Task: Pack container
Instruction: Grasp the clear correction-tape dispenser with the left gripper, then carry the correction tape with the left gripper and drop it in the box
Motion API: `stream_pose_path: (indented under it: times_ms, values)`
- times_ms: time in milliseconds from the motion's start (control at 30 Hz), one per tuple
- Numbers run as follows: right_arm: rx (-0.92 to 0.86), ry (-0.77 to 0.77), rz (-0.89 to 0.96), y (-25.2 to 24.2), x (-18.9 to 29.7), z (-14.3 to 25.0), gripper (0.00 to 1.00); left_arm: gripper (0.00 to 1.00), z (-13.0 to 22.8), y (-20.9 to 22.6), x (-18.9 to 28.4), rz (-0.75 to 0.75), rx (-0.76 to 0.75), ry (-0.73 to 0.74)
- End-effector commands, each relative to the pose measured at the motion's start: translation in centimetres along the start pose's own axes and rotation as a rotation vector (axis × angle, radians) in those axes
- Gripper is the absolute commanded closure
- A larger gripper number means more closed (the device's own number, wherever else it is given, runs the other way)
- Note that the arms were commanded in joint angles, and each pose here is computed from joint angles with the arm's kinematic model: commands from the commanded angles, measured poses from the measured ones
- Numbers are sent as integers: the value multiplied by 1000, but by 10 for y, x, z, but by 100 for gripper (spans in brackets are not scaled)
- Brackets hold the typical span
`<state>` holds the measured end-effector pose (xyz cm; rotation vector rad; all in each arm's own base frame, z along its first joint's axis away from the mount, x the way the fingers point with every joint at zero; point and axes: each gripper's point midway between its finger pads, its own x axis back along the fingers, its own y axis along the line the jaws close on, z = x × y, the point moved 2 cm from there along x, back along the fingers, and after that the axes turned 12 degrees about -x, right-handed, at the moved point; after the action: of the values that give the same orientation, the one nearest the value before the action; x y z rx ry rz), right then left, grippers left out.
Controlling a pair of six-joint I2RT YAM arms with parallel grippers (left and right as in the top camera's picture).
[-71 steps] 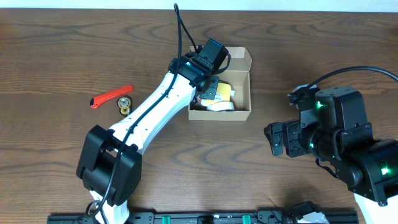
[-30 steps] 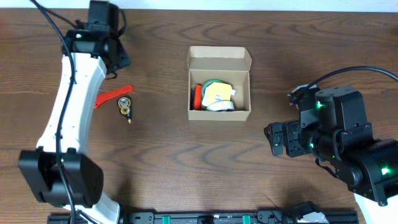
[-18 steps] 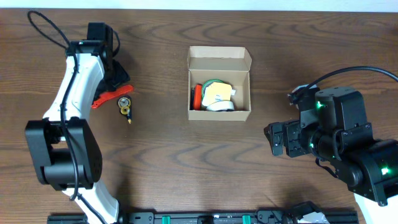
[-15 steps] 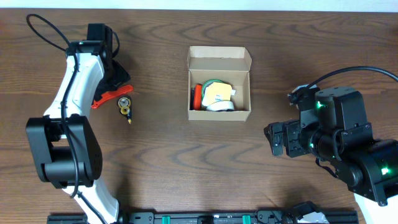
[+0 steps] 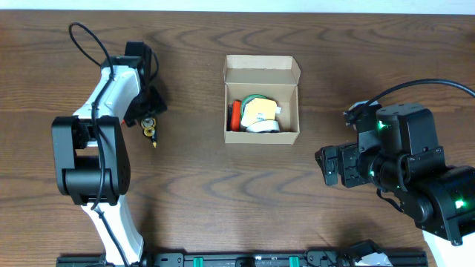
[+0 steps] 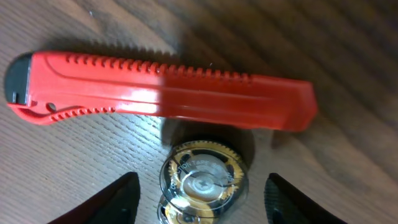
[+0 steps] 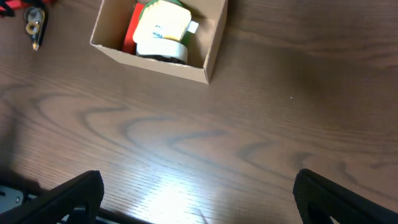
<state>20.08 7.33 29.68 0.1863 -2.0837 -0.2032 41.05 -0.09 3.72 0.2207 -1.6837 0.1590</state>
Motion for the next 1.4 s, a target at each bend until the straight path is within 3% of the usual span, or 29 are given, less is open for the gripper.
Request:
stream_pose_path:
  times_ms: [0, 467, 667, 933, 1100, 1367]
  values:
    - [-3, 1, 1, -1, 0, 0, 1, 38, 7, 2, -11, -9, -41, 24]
    - [-3, 2, 1, -1, 0, 0, 1, 40, 22, 4, -31, -4, -43, 41]
    - [-3, 1, 1, -1, 0, 0, 1, 53, 25, 0, -34, 23, -45, 48]
    - [-3, 1, 1, -1, 0, 0, 1, 61, 25, -3, -33, 43, -44, 51]
    - [-4, 1, 1, -1, 0, 0, 1, 69, 17, -4, -13, 52, -43, 22]
    - [-3, 1, 1, -1, 0, 0, 1, 72, -9, -23, 74, 115, -84, -231]
